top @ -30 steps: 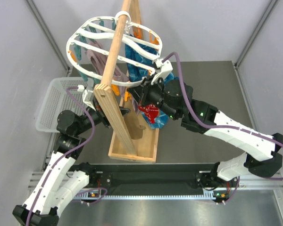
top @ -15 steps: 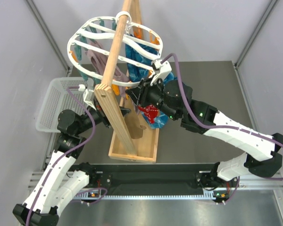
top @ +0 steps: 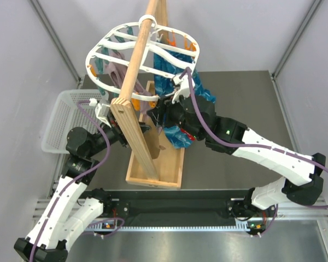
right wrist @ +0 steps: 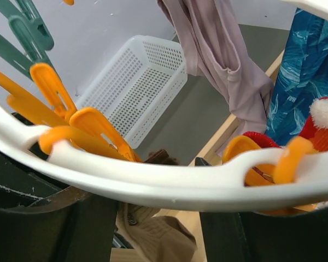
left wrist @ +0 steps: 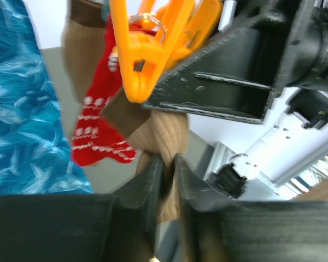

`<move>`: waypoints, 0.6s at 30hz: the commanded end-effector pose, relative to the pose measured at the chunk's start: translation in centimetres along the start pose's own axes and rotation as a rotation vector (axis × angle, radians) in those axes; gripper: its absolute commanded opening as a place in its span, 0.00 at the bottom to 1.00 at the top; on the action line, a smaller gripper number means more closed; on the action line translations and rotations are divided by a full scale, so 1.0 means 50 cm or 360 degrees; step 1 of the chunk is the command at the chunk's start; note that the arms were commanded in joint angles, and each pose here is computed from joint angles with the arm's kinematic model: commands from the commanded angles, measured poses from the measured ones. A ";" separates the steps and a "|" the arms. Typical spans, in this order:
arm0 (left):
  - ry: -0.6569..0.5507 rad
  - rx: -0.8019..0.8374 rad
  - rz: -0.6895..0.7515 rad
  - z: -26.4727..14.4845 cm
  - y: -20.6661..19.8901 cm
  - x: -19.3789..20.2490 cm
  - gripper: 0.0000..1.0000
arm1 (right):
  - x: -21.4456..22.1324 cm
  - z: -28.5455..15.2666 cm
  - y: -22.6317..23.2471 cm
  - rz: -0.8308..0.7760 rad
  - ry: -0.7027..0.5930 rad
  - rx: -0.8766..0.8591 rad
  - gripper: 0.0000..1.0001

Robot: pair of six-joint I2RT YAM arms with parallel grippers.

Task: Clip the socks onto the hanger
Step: Clamp the sock onto the hanger, then reset both arms

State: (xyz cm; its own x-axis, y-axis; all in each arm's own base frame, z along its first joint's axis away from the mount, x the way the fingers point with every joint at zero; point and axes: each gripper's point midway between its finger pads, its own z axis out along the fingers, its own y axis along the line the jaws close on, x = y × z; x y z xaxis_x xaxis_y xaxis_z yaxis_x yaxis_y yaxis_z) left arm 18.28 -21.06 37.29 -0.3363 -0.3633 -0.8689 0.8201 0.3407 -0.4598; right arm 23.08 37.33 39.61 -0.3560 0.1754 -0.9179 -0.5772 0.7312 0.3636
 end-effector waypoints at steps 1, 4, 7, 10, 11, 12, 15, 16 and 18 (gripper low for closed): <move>-0.0064 0.0046 0.0073 0.000 -0.033 -0.038 0.30 | -0.024 -0.019 -0.020 -0.0007 -0.0040 0.0036 0.56; -0.0063 0.0014 0.0048 0.007 -0.019 -0.037 0.38 | -0.038 -0.040 -0.013 0.0007 -0.0049 -0.0009 0.62; -0.0064 -0.0022 0.0040 0.008 -0.007 -0.033 0.43 | -0.048 -0.062 -0.015 0.0021 -0.0069 -0.0035 0.72; -0.0069 -0.0055 0.0045 0.006 -0.001 -0.032 0.44 | -0.054 -0.083 -0.012 0.0009 -0.0061 -0.0076 0.82; -0.0062 -0.0063 0.0042 0.005 0.001 -0.031 0.45 | -0.049 -0.087 -0.012 -0.0017 -0.0046 -0.0088 0.85; -0.0064 -0.0062 0.0056 0.002 -0.002 -0.031 0.45 | -0.046 -0.092 -0.004 -0.0027 -0.0029 -0.0133 0.90; -0.0047 -0.0131 0.0074 -0.007 0.009 -0.023 0.46 | -0.027 -0.106 0.004 -0.0105 0.0036 -0.0217 0.98; -0.0047 -0.0154 0.0080 -0.011 0.012 -0.024 0.46 | -0.022 -0.114 0.004 -0.0128 0.0053 -0.0237 1.00; -0.0024 -0.0259 0.0078 -0.025 0.030 -0.011 0.46 | 0.001 -0.117 -0.001 -0.0187 0.0095 -0.0264 1.00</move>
State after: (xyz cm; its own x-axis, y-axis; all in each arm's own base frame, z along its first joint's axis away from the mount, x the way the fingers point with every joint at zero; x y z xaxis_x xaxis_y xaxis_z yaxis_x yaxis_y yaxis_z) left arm 19.94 -20.11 35.92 -0.3364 -0.3699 -0.8660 0.7506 0.4501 -0.4838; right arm 19.67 34.00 41.68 -0.3356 0.1328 -0.9326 -0.6755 0.6561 0.3365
